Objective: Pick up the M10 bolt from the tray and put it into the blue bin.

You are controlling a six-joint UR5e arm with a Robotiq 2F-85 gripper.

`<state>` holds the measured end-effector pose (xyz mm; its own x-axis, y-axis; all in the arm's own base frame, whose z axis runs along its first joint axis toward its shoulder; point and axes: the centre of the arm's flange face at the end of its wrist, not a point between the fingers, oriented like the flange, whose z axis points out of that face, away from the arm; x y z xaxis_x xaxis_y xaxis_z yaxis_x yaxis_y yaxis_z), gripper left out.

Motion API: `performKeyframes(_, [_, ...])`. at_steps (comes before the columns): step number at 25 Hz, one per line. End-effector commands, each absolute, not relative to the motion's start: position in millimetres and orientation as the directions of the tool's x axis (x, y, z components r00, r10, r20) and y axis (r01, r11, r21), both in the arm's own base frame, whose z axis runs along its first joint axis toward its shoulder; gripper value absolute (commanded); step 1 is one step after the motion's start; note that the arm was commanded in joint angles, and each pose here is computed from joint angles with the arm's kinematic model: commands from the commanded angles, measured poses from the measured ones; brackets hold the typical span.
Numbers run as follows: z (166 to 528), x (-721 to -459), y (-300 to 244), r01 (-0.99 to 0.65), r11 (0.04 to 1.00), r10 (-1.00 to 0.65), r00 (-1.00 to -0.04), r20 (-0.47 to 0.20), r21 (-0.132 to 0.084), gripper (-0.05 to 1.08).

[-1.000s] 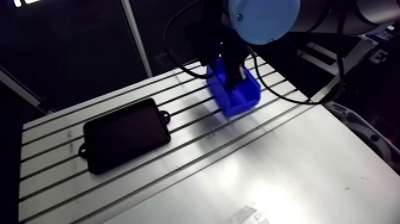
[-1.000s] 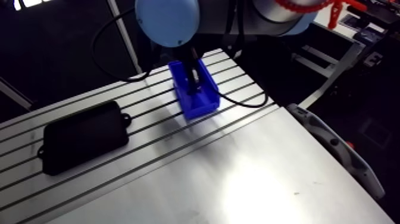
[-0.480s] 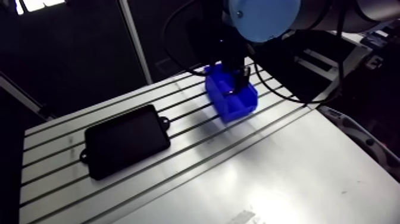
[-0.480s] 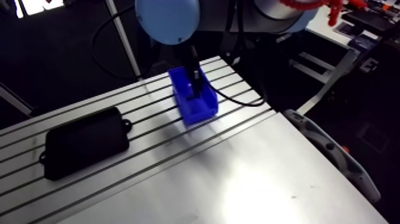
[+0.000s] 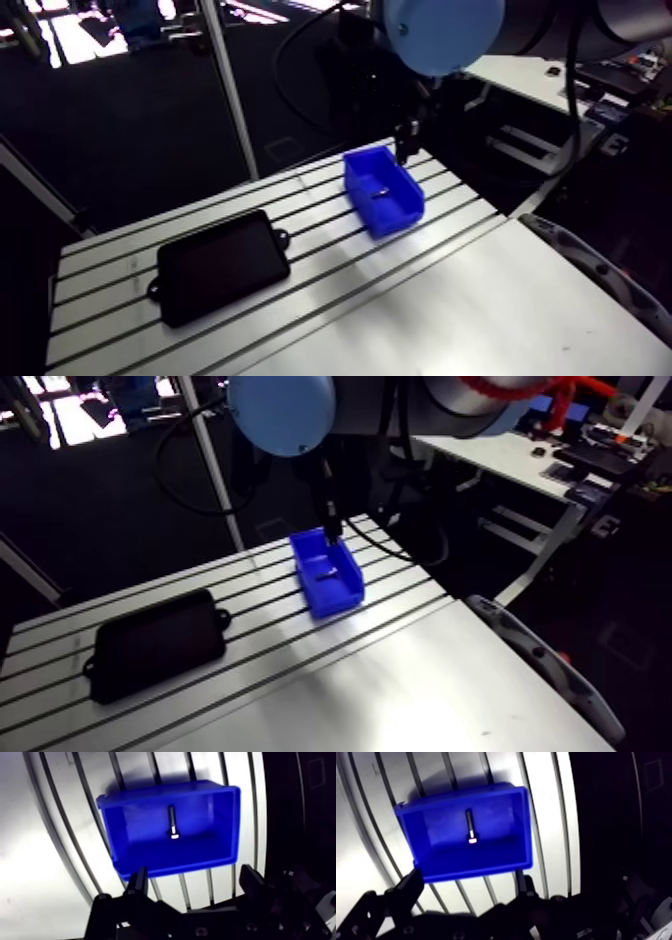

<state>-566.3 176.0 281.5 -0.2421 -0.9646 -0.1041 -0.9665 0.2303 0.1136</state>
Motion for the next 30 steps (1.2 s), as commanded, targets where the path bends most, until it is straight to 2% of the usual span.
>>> performKeyframes(1, [327, -551, 167, -0.940, 0.323, -0.938, -0.334, -0.098, 0.107, 0.01])
performKeyframes(6, [360, -546, 162, -0.858, 0.499, -0.857, -0.509, -0.073, 0.126, 0.01])
performKeyframes(8, [374, -545, 157, -0.810, 0.579, -0.808, -0.585, -0.065, 0.095, 0.01])
performKeyframes(9, [380, -543, 151, -0.790, 0.609, -0.788, -0.613, -0.065, 0.064, 0.01])
performKeyframes(10, [386, -542, 146, -0.760, 0.650, -0.758, -0.650, -0.062, 0.021, 0.01])
performKeyframes(11, [392, -542, 139, -0.729, 0.684, -0.728, -0.682, -0.060, -0.008, 0.01])
performKeyframes(12, [404, -542, 129, -0.688, 0.725, -0.688, -0.724, -0.050, -0.025, 0.01])
performKeyframes(14, [419, -545, 108, -0.608, 0.793, -0.609, -0.793, -0.026, -0.043, 0.01])
performKeyframes(16, [433, -543, 85, -0.532, 0.846, -0.533, -0.845, -0.031, -0.041, 0.01])
performKeyframes(20, [448, -537, 47, -0.349, 0.934, -0.355, -0.930, -0.093, -0.076, 0.01])
performKeyframes(21, [451, -536, 42, -0.287, 0.955, -0.293, -0.950, -0.108, -0.075, 0.01])
performKeyframes(26, [471, -539, 15, -0.072, 0.997, -0.074, -0.992, -0.101, -0.028, 0.01])
performKeyframes(30, [497, -523, 0, -0.036, 0.999, -0.039, -0.994, -0.105, -0.026, 0.01])
